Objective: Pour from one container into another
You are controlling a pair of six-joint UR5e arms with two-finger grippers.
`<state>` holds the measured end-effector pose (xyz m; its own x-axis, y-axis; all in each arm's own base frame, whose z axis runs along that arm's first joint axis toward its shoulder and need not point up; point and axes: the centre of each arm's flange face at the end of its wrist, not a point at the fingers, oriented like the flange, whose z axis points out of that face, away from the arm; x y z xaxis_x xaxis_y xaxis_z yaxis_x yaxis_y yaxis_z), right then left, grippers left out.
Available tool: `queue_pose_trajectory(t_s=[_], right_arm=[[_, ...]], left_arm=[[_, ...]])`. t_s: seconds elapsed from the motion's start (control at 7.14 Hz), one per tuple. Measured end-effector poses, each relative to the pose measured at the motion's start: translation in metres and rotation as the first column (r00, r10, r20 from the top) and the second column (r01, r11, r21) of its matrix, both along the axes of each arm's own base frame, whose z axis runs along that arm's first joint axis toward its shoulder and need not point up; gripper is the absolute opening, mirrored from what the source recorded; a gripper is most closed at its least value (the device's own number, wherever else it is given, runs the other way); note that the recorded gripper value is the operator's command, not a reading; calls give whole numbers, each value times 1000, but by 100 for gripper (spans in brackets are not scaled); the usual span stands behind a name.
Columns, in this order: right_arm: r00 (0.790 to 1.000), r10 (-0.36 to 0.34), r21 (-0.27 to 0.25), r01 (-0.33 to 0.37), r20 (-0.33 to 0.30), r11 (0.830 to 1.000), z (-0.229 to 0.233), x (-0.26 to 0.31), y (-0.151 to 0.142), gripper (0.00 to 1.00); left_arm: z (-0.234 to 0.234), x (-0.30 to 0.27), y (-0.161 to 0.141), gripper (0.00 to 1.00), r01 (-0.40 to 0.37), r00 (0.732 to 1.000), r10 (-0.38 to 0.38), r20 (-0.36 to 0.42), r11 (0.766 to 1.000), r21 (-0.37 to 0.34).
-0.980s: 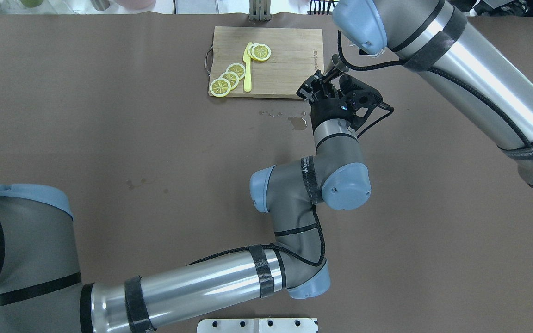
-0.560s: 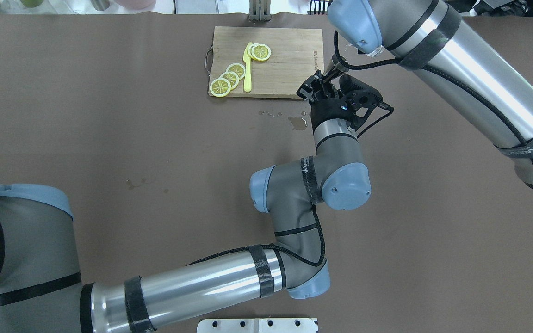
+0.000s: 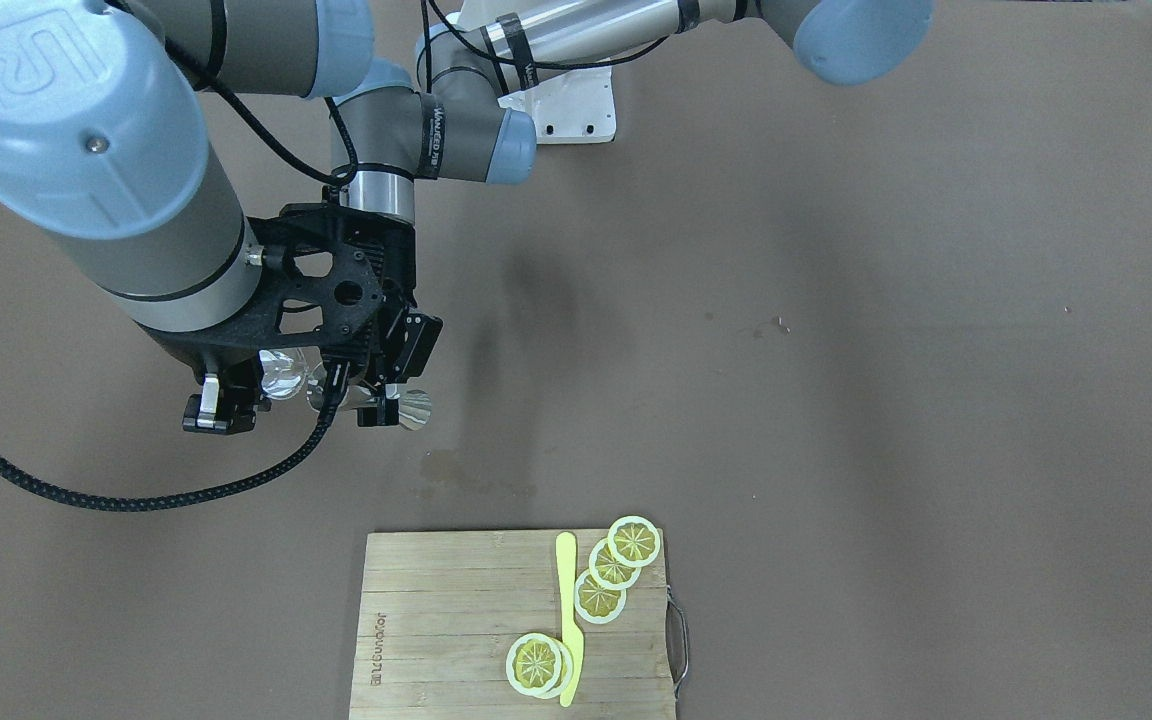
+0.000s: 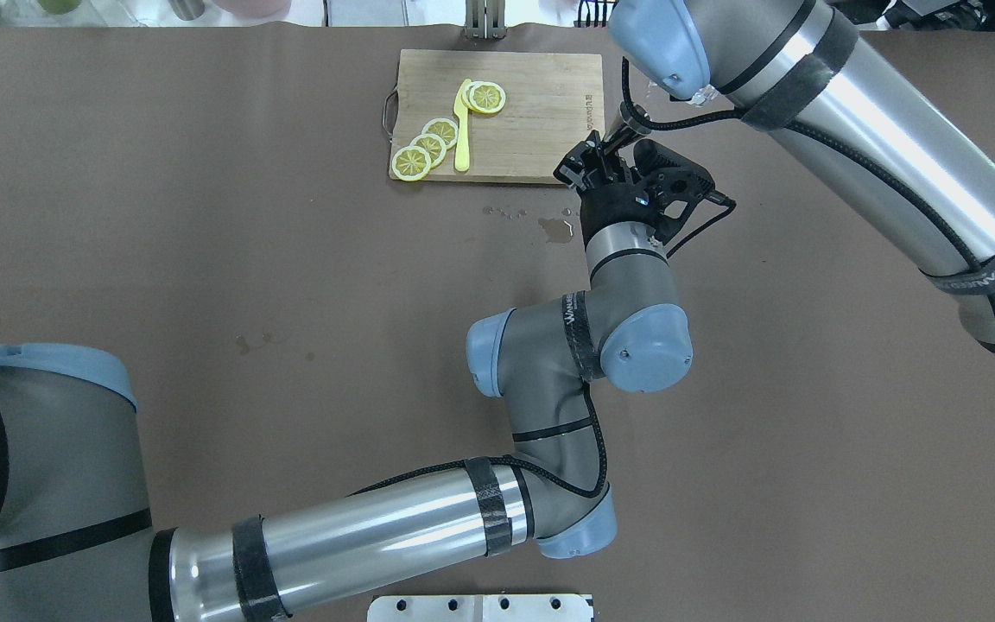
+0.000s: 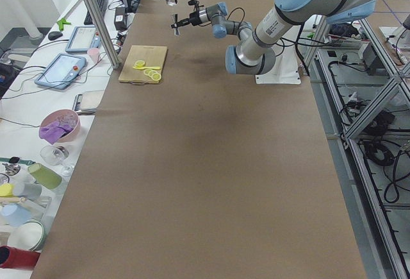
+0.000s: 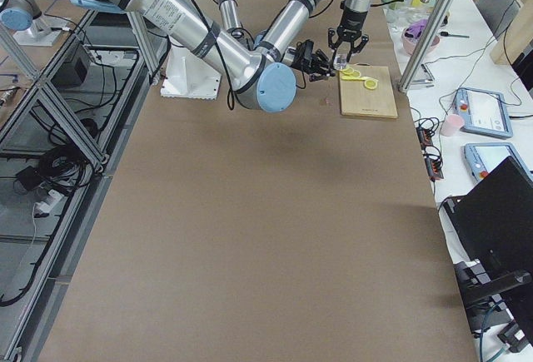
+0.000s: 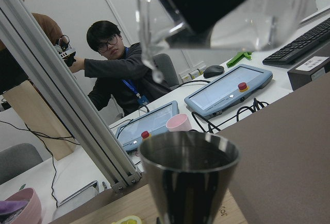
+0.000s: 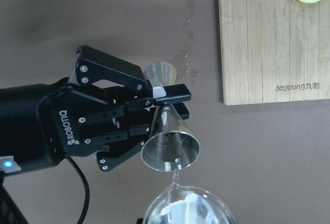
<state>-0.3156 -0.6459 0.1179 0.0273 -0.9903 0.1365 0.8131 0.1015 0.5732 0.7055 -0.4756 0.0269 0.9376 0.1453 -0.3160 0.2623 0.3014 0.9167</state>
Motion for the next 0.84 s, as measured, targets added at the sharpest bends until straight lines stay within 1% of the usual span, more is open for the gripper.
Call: queue_pose_trajectory(t_s=[0.84], right_arm=[[1000, -12, 4, 12, -3, 1000, 2, -1, -3, 0]], left_arm=[[0, 0, 0, 0, 0, 1000, 0, -1, 1000, 0]])
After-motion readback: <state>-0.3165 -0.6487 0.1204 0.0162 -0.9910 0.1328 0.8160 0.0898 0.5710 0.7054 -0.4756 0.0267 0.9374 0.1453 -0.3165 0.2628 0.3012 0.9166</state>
